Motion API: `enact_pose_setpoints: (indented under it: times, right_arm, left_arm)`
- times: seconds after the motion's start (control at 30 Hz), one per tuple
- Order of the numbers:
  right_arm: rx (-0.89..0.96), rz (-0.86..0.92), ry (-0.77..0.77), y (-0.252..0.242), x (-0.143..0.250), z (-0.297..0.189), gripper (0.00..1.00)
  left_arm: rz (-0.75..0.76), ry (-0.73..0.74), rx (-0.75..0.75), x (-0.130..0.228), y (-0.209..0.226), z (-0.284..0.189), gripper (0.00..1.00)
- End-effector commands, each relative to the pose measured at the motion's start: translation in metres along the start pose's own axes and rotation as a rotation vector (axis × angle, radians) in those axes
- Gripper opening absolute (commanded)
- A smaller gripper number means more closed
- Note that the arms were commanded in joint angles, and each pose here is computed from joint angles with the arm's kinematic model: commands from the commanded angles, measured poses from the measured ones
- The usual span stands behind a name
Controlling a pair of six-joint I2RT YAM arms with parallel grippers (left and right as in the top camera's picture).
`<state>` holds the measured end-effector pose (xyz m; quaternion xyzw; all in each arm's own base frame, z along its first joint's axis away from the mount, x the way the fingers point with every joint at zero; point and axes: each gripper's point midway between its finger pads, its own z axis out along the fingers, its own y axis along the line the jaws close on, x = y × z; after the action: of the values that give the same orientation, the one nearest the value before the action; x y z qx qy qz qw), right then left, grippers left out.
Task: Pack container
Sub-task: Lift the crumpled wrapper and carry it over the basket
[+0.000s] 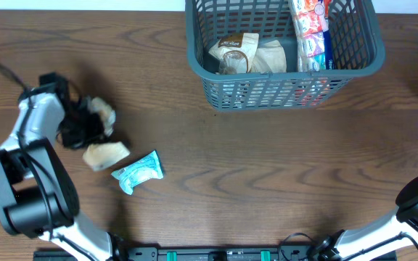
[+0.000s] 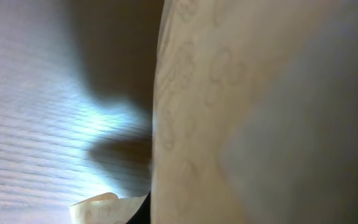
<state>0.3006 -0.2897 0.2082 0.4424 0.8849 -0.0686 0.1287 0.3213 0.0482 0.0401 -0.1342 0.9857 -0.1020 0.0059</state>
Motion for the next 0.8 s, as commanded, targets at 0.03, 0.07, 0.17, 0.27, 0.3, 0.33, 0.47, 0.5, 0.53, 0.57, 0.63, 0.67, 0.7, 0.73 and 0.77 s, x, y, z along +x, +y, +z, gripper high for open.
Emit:
enact_pose_setpoints:
  times: [0.03,0.07,0.17,0.27,0.3,0.33,0.47,0.5,0.53,0.57,0.63,0.67,0.7,0.73,0.77]
  right_arm:
    - [0.012,0.016,0.003,-0.004,0.0,0.002,0.99]
    - [0.012,0.016,0.003,-0.004,0.0,0.002,0.99]
    - [0.012,0.016,0.005,-0.004,0.001,0.002,0.99]
    - [0.014,0.015,0.012,-0.005,0.003,0.002,0.99]
    - [0.014,0.015,0.013,-0.005,0.003,0.002,0.99]
    - [0.014,0.015,0.015,-0.005,0.003,0.002,0.99]
    - [0.014,0.015,0.014,-0.005,0.003,0.002,0.99]
    - [0.014,0.015,0.014,-0.005,0.003,0.002,0.99]
    - [0.014,0.015,0.015,-0.005,0.003,0.002,0.99]
    - [0.015,0.015,0.015,-0.005,0.003,0.002,0.99]
    - [0.015,0.015,0.019,-0.005,0.004,0.002,0.99]
    - [0.015,0.015,0.021,-0.005,0.005,0.002,0.99]
    - [0.016,0.014,0.025,-0.005,0.006,0.002,0.99]
    - [0.016,0.014,0.027,-0.005,0.006,0.002,0.99]
    - [0.017,0.014,0.03,-0.005,0.007,0.002,0.99]
  left_arm:
    - [0.216,-0.355,0.094,-0.048,-0.089,-0.115,0.06]
    - [0.268,-0.427,0.11,-0.052,-0.11,-0.14,0.06]
    - [0.415,-0.622,0.168,-0.055,-0.17,-0.207,0.06]
    - [0.525,-0.775,0.216,-0.051,-0.217,-0.257,0.06]
    - [0.552,-0.815,0.225,-0.05,-0.23,-0.269,0.06]
    - [0.582,-0.859,0.237,-0.048,-0.245,-0.282,0.06]
    - [0.702,-0.992,0.337,-0.033,-0.304,-0.313,0.06]
    - [0.721,-1.006,0.354,-0.03,-0.313,-0.315,0.06]
    - [0.748,-1.021,0.378,-0.025,-0.327,-0.317,0.06]
    - [0.768,-1.032,0.398,-0.021,-0.337,-0.318,0.06]
    - [0.809,-1.049,0.438,-0.013,-0.36,-0.318,0.06]
    - [0.829,-1.058,0.458,-0.01,-0.371,-0.317,0.06]
    - [0.843,-1.066,0.473,-0.008,-0.381,-0.315,0.06]
    - [0.856,-1.075,0.489,-0.009,-0.391,-0.312,0.06]
    - [0.866,-1.082,0.501,-0.011,-0.401,-0.308,0.06]
